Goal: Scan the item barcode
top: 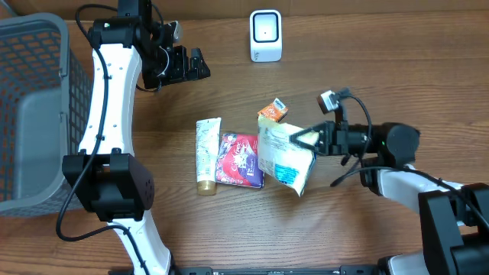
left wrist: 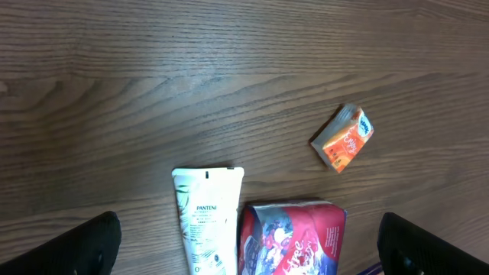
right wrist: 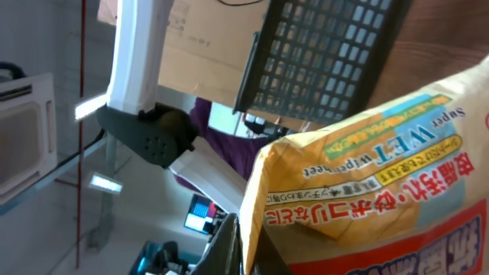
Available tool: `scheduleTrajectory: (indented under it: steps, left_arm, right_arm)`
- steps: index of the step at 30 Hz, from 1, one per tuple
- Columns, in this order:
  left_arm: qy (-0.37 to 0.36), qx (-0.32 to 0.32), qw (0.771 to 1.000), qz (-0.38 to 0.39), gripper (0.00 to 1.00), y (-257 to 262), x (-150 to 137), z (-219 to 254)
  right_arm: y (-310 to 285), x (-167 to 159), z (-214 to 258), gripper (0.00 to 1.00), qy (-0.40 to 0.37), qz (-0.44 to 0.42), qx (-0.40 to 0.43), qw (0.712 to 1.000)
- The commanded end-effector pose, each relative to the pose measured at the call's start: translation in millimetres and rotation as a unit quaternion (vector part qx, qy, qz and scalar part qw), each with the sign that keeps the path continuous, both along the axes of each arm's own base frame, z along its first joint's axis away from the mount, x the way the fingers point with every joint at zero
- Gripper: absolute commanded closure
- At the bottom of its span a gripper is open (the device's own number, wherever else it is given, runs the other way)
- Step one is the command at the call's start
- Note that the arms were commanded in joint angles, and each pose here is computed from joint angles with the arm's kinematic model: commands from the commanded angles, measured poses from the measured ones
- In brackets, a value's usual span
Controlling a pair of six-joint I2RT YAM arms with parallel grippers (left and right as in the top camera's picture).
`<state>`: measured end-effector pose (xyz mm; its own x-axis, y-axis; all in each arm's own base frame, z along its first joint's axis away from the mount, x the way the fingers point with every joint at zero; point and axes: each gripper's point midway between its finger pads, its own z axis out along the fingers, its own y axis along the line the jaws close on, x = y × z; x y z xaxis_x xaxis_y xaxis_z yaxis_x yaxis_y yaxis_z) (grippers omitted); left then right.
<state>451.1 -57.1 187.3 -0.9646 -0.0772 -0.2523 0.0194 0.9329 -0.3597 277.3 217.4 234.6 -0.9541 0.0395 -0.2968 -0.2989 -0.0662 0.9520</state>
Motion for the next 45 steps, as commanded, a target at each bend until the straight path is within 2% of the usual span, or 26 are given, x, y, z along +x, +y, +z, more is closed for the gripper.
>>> scheduleTrajectory:
  steps: [1, 4, 6, 11, 16, 19, 26, 29, 33, 40, 45]
  left_arm:
    - [-0.021, 0.005, 1.0, -0.007, 0.0, 0, 2, 12]
    - [-0.023, 0.005, 1.0, -0.007, 0.0, 0, 3, 12]
    - [-0.024, 0.005, 1.0, -0.007, 0.0, 0, 4, 12]
    - [-0.024, 0.006, 1.0, -0.007, 0.0, 0, 3, 12]
    - [-0.022, 0.009, 1.0, -0.006, 0.0, 1, 3, 12]
    - [-0.023, 0.02, 1.0, -0.003, 0.0, 5, 4, 11]
    - [-0.021, 0.02, 1.0, -0.003, 0.0, 5, 3, 10]
    - [-0.021, 0.02, 1.0, -0.003, 0.0, 5, 3, 10]
    - [-0.021, 0.02, 1.0, -0.003, 0.0, 5, 3, 10]
    - [-0.021, 0.019, 1.0, -0.003, 0.0, 5, 3, 10]
    - [-0.019, 0.019, 1.0, -0.003, 0.0, 5, 2, 9]
  right_arm:
    - [0, 14, -12, 0.96, 0.013, -0.022, -0.011, 1.0]
    - [1, 26, -65, 0.96, 0.089, -0.057, -0.064, 0.992]
    - [2, 27, -93, 0.96, 0.104, -0.075, -0.1, 0.987]
    - [-1, 26, -99, 0.96, 0.062, -0.073, -0.111, 0.989]
    - [-27, 33, -115, 0.96, 0.082, -0.104, -0.129, 0.983]
    - [-36, 39, -101, 0.96, 0.107, -0.105, -0.101, 0.984]
    - [-4, 45, -5, 0.96, 0.022, -0.046, -0.021, 0.998]
    - [15, 51, 14, 0.96, 0.027, -0.036, -0.016, 0.999]
    - [41, 53, 21, 0.96, 0.041, -0.042, -0.016, 0.998]
    - [77, 30, 22, 0.96, 0.046, -0.007, -0.016, 0.999]
    - [78, 25, -25, 0.96, 0.071, 0.001, -0.081, 0.994]
